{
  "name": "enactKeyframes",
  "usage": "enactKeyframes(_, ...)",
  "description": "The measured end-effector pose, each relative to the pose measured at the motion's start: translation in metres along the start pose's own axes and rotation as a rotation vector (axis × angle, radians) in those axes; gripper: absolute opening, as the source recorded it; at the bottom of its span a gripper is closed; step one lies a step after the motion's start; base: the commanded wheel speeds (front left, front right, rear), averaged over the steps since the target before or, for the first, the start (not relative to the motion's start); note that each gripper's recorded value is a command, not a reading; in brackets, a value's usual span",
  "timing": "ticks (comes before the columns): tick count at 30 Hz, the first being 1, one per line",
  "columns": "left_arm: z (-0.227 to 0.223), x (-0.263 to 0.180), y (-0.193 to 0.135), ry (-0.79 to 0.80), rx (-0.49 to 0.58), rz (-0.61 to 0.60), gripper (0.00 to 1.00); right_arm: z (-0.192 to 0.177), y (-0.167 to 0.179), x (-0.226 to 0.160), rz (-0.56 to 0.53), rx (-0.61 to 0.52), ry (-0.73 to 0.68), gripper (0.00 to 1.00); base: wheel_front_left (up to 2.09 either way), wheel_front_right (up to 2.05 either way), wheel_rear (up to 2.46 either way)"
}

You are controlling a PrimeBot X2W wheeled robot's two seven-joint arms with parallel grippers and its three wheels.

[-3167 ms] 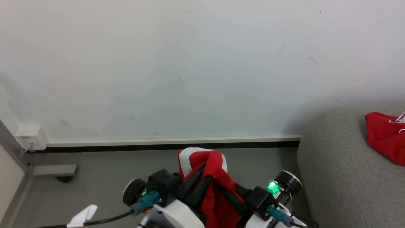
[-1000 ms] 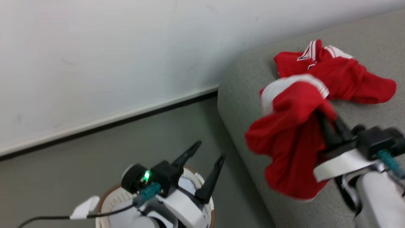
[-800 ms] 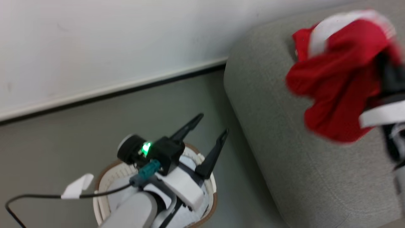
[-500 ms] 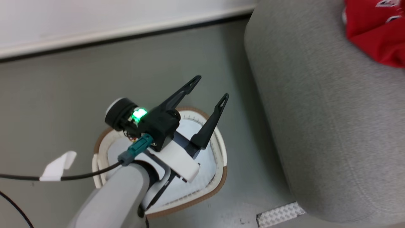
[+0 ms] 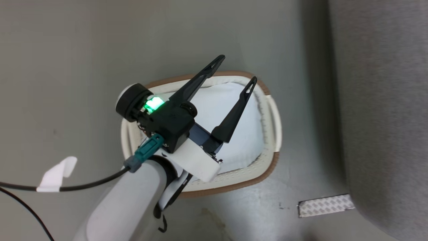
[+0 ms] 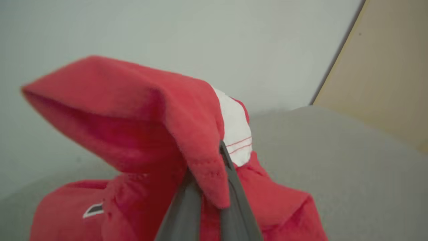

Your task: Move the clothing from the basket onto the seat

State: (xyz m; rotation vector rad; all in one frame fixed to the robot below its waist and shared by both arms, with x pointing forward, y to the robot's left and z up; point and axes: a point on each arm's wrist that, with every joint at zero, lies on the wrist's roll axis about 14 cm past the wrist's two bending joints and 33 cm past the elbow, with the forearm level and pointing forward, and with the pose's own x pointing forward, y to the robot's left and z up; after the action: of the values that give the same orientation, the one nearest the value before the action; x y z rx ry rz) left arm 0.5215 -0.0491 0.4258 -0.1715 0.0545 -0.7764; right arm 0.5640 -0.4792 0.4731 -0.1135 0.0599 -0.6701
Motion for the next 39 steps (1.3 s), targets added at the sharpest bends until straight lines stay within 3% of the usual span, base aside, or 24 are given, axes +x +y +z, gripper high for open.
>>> enactKeyframes(2, -0.008, -0.004, 0.006, 0.018, -0.002, 0.020, 1.00, -0.031, 0.005, -0.007, -0.010, 0.011, 0.058, 0.00, 0.00, 0.00, 0.00)
enactKeyframes(3, -0.011, -0.006, 0.009, 0.026, -0.001, 0.029, 1.00, -0.037, 0.006, -0.008, -0.011, 0.003, 0.063, 0.11, 0.00, 0.00, 0.00)
enactKeyframes(4, -0.012, -0.008, 0.011, 0.030, 0.001, 0.039, 1.00, -0.036, 0.005, -0.008, -0.015, -0.004, 0.056, 0.35, 0.00, 0.00, 0.00)
enactKeyframes(5, -0.011, -0.009, 0.014, 0.028, 0.004, 0.051, 1.00, -0.035, 0.004, -0.009, -0.018, -0.019, 0.051, 0.50, 0.00, 0.00, 0.00)
enactKeyframes(6, -0.008, -0.010, 0.016, 0.024, 0.005, 0.061, 1.00, -0.033, 0.001, -0.010, -0.020, -0.028, 0.045, 1.00, 0.00, 0.00, 0.00)
enactKeyframes(12, -0.003, -0.018, 0.018, 0.021, -0.014, 0.108, 1.00, -0.032, 0.009, -0.029, 0.035, -0.098, 0.075, 1.00, 0.00, 0.00, 0.00)
enactKeyframes(20, 0.026, -0.037, 0.023, -0.021, 0.018, 0.205, 1.00, 0.011, 0.012, -0.075, 0.116, -0.111, -0.038, 1.00, 0.00, 0.00, 0.00)
enactKeyframes(24, 0.036, -0.058, 0.026, -0.024, 0.047, 0.275, 1.00, 0.035, 0.010, -0.110, 0.150, -0.067, -0.109, 1.00, 0.00, 0.00, 0.00)
enactKeyframes(33, 0.050, -0.128, 0.030, -0.024, 0.077, 0.467, 1.00, 0.050, 0.020, -0.200, 0.301, 0.003, -0.160, 1.00, 0.00, 0.00, 0.00)
enactKeyframes(39, 0.054, -0.189, 0.033, -0.007, 0.112, 0.603, 1.00, 0.060, 0.009, -0.245, 0.337, 0.127, -0.188, 1.00, 0.00, 0.00, 0.00)
